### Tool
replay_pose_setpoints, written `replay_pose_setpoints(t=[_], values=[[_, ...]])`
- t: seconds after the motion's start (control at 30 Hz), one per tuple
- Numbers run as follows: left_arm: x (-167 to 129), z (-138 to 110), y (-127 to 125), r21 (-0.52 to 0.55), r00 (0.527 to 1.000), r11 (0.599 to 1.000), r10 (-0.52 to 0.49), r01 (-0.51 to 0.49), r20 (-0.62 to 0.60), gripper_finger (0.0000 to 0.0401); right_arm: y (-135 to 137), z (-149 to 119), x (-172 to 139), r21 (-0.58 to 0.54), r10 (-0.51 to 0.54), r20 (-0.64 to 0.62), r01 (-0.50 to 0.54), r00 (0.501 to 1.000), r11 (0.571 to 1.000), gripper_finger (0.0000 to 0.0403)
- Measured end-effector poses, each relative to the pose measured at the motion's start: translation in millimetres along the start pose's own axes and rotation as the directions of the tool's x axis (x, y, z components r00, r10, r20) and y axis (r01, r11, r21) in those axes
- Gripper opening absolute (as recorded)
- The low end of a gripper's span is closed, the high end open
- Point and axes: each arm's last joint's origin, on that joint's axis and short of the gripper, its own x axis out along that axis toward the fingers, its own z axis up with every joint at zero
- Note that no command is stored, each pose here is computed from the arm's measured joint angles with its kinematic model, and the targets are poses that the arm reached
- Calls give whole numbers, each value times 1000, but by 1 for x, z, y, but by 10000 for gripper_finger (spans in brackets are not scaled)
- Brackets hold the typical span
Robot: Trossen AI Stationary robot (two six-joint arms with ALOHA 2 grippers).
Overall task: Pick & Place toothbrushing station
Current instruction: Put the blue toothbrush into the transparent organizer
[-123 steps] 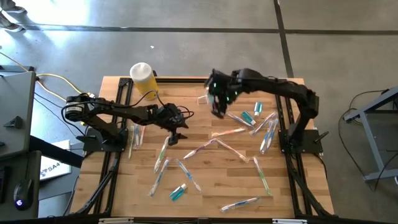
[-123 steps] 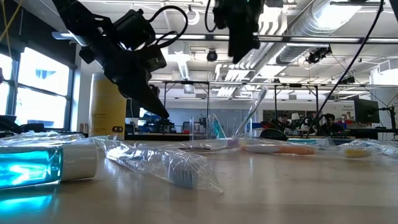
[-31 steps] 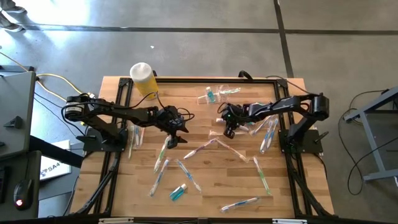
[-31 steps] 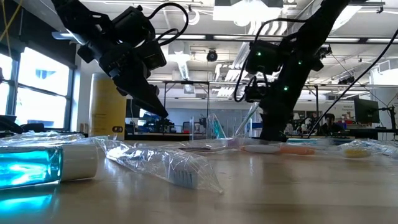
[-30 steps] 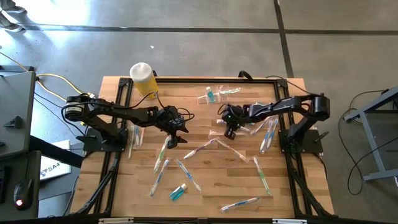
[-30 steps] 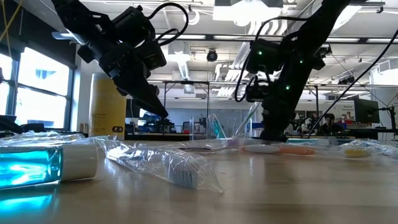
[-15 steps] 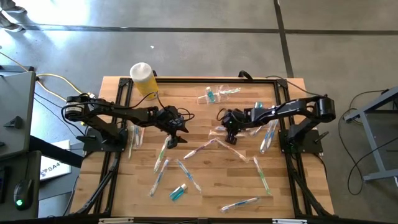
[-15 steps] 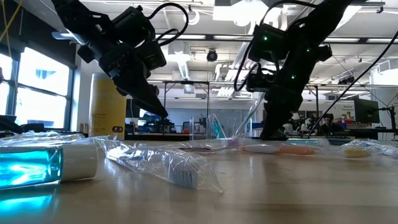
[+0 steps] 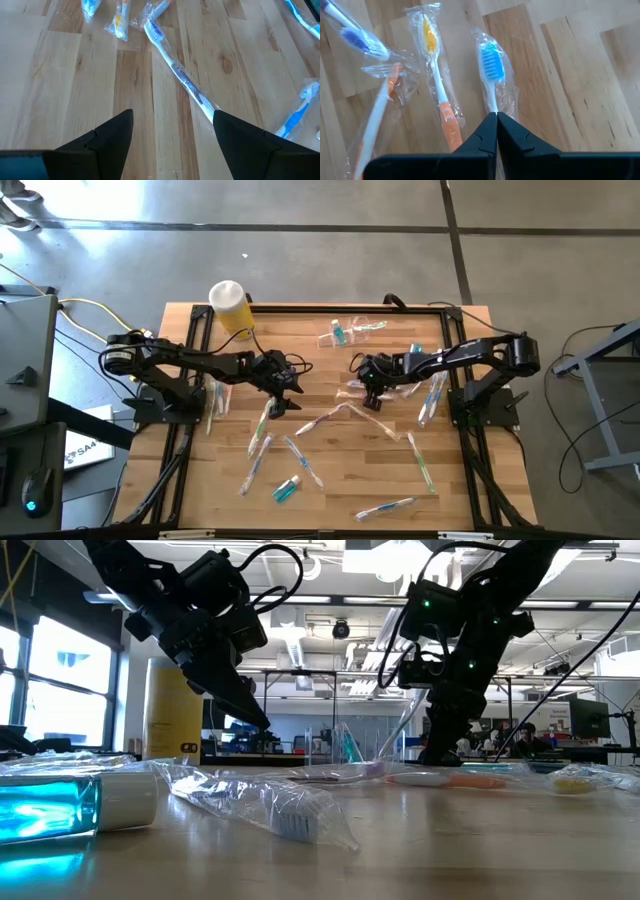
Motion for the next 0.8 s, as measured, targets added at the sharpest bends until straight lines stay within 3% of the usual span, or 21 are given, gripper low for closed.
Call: replay_pose_setpoints(t=[0.8], values=[[0,0,0,2,1000,1000,0,0,0,269,0,1,0,1,5,13,-5,1000,1000,5]])
